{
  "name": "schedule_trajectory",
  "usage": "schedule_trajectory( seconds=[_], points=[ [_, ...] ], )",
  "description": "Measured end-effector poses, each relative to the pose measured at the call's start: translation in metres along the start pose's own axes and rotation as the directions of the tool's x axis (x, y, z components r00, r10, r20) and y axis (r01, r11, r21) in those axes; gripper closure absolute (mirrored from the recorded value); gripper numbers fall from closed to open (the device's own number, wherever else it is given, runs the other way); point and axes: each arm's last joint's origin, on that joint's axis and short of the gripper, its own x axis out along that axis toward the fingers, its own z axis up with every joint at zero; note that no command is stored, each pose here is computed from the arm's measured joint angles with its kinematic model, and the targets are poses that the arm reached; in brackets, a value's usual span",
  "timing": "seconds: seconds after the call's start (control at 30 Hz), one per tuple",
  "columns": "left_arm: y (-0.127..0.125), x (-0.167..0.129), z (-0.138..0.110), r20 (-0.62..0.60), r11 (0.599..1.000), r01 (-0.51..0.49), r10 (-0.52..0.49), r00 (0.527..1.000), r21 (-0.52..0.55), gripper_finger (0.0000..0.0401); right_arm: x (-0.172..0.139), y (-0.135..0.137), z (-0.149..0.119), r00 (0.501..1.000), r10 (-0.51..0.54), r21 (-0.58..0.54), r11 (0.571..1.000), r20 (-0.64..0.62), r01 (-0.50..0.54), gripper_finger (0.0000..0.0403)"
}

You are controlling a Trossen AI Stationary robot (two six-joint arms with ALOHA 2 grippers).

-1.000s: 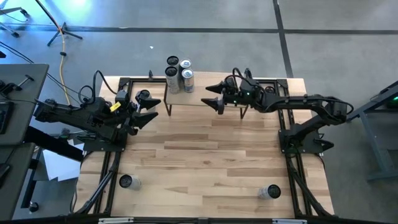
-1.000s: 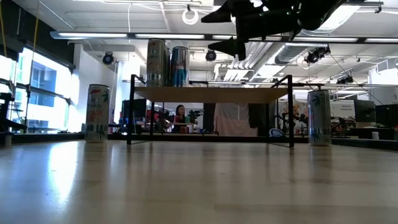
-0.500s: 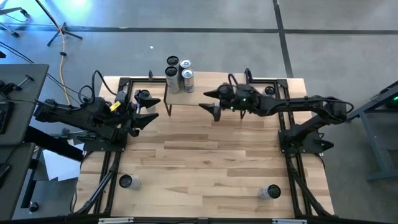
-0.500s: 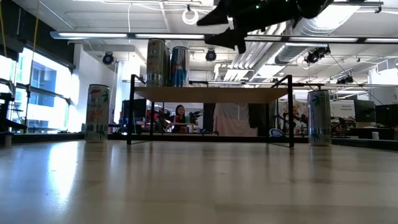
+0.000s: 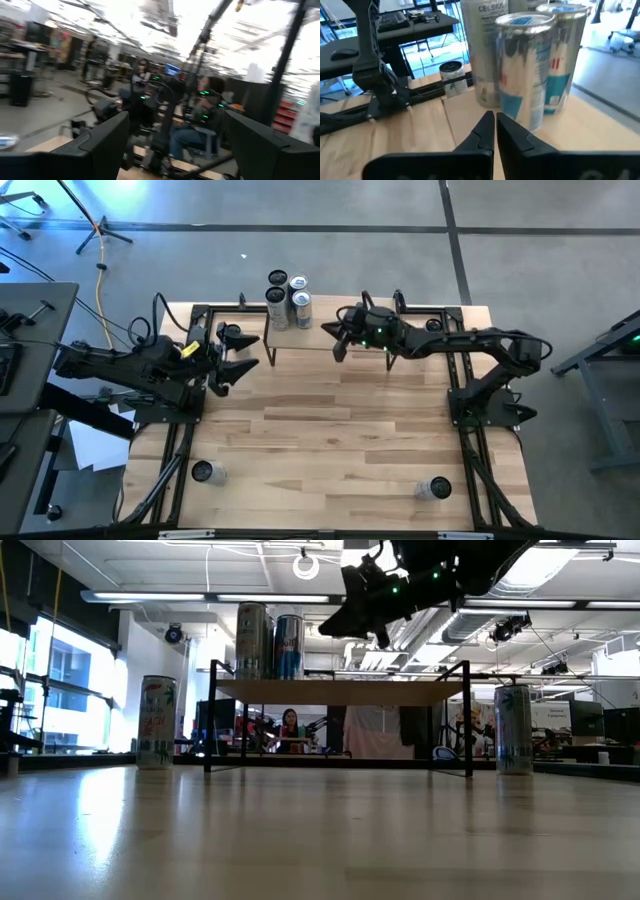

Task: Place canned beverage on shelf
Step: Put the blue soda can on the shelf

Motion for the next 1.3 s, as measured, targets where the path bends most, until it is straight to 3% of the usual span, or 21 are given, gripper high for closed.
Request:
schedule_trajectory(
  seconds=[0.27,0.53,0.77,1.3],
  points=[
    [0.011,0.001,0.003,0.054,0.978,-0.210,0.209,0.976,0.000,0.0105,0.009,-0.018,-0.003,0.998,0.058,-0.037,0.998,0.017,-0.057,0.0402],
    [0.014,0.002,0.002,0.055,0.971,-0.237,0.237,0.970,-0.009,0.0105,0.023,-0.019,-0.005,0.997,0.039,-0.084,0.996,0.065,-0.033,0.0403],
    [0.017,0.001,0.006,0.060,0.982,-0.189,0.189,0.980,-0.010,0.0105,0.039,-0.018,0.006,0.999,0.025,-0.120,0.993,0.034,-0.021,0.0403],
    [0.014,-0.010,0.016,0.084,0.998,-0.058,0.059,0.995,-0.010,0.0105,0.040,-0.017,0.010,1.000,-0.021,-0.131,0.991,0.017,0.023,0.0403]
  ],
)
